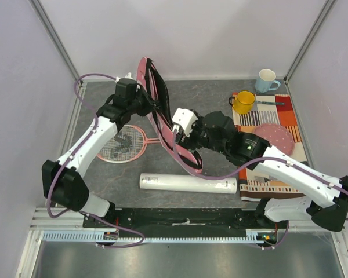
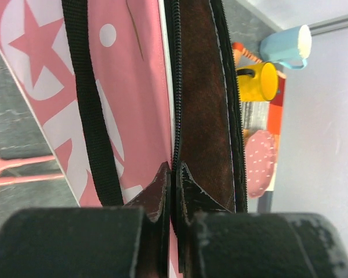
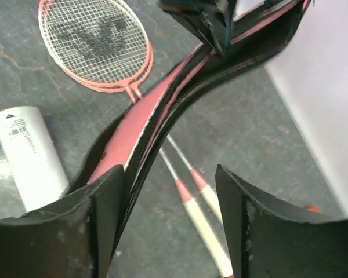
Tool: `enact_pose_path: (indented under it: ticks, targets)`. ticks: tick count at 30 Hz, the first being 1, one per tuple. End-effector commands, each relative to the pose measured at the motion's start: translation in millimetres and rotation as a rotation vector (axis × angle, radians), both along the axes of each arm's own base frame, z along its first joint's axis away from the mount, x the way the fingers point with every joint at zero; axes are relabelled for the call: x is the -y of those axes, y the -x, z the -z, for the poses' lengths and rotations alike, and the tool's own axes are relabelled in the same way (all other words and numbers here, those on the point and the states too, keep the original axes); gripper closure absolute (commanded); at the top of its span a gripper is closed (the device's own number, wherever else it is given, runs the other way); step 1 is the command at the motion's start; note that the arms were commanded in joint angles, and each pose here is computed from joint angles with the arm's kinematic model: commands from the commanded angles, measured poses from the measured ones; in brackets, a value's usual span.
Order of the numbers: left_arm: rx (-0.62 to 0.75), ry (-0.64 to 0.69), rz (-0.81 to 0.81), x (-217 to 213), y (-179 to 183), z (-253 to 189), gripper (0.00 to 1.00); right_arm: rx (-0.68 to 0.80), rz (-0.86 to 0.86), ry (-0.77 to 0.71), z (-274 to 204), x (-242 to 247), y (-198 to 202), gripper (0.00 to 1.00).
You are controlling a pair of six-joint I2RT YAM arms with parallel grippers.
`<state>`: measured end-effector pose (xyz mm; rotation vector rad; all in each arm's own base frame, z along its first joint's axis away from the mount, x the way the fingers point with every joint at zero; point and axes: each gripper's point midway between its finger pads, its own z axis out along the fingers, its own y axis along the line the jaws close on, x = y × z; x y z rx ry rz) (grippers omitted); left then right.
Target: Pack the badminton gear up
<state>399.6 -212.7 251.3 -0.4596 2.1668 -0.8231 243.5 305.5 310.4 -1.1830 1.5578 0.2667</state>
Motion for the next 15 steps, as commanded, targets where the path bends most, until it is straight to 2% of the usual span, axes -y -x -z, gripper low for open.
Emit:
enact_pose_path:
  ticks: [1, 2, 5, 8, 11, 15]
  targets:
    - [0.213, -0.083, 0.015, -17.0, 10.9, -39.7, 0.98, -0.210, 0.016, -0.219, -7.6, 9.8, 14.6, 0.23]
    - [0.240, -0.110, 0.034, -17.4, 13.1, -40.7, 0.98, -0.255, 0.039, -0.280, -11.8, 17.6, 7.5, 0.15]
    - [0.284, -0.155, 0.051, -18.2, 20.4, -45.3, 0.98, -0.387, 0.087, -0.482, -36.0, 17.7, -4.8, 0.03]
    - [0.322, -0.174, 0.046, -18.1, 25.5, -52.6, 0.98, -0.518, 0.225, -0.583, -46.4, 12.2, -33.2, 0.02]
    - [0.353, -0.169, 0.066, -13.4, 28.0, -55.9, 0.98, -0.628, 0.284, -0.686, -60.3, 1.2, -58.7, 0.02]
    - [0.349, -0.199, 0.053, -16.7, 25.2, -49.6, 0.98, -0.712, 0.061, -0.742, -92.6, -30.4, -47.4, 0.02]
